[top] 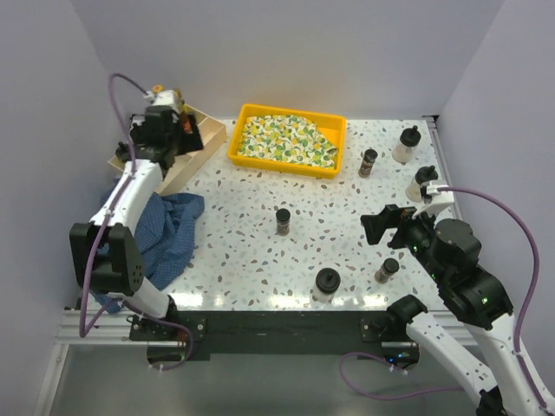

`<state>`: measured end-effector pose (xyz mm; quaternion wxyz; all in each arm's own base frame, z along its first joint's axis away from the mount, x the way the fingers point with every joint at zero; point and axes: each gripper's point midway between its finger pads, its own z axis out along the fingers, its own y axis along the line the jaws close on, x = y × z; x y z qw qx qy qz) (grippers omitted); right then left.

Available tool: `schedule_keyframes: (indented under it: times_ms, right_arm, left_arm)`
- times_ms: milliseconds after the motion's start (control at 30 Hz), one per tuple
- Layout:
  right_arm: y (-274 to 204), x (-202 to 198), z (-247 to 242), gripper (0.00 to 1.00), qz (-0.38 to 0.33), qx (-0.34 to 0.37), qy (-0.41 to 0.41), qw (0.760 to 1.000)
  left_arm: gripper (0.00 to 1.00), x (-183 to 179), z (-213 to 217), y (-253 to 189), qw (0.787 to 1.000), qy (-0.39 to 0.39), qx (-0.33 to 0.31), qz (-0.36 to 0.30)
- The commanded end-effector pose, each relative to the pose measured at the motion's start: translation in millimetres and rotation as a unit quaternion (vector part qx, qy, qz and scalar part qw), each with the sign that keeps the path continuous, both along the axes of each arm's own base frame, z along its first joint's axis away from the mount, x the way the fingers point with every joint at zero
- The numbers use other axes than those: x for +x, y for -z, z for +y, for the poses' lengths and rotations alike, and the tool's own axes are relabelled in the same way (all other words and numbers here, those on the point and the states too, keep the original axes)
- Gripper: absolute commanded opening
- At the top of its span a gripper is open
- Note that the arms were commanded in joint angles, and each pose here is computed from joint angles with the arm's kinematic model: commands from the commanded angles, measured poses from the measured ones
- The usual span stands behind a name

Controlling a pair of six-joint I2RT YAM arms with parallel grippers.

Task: Organize the condiment bottles
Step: Place the bottle in the storage box, then pick up the bottle from the corner of the board.

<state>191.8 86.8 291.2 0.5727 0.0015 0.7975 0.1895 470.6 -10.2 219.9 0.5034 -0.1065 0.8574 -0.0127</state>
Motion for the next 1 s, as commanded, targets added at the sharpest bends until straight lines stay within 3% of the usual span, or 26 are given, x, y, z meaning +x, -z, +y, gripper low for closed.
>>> schedule_keyframes:
  times_ms: [0, 167, 300, 500, 667, 967]
  right_arm:
    - [-5, -3, -8, 0.99, -0.012, -0.019, 0.005, 1.0]
    - [-4, -4, -10, 0.99, -0.013, -0.021, 0.009, 1.0]
    - [-2, -4, -11, 0.99, -0.009, -0.018, 0.013, 1.0]
    - [0, -7, -20, 0.99, -0.015, -0.024, 0.032, 0.999]
    - [5, -7, -25, 0.99, -0.018, -0.029, 0.041, 0.999]
    - [0, -7, -28, 0.99, -0.028, -0.03, 0.046, 0.998]
  left_arm:
    - [0.96, -47, -99, 7, 0.987, 0.143, 0.061, 0.031]
    - [0.95, -105, -191, -1, 0.959, 0.27, 0.087, 0.027]
    - [0.93, -140, -234, -27, 0.943, 0.324, 0.071, -0.019]
    - [0.88, -202, -294, -57, 0.894, 0.439, 0.057, -0.073]
    - [0.87, -252, -333, -37, 0.847, 0.522, 0.069, -0.072]
    - [0.91, -319, -396, 13, 0.797, 0.601, 0.058, -0.026]
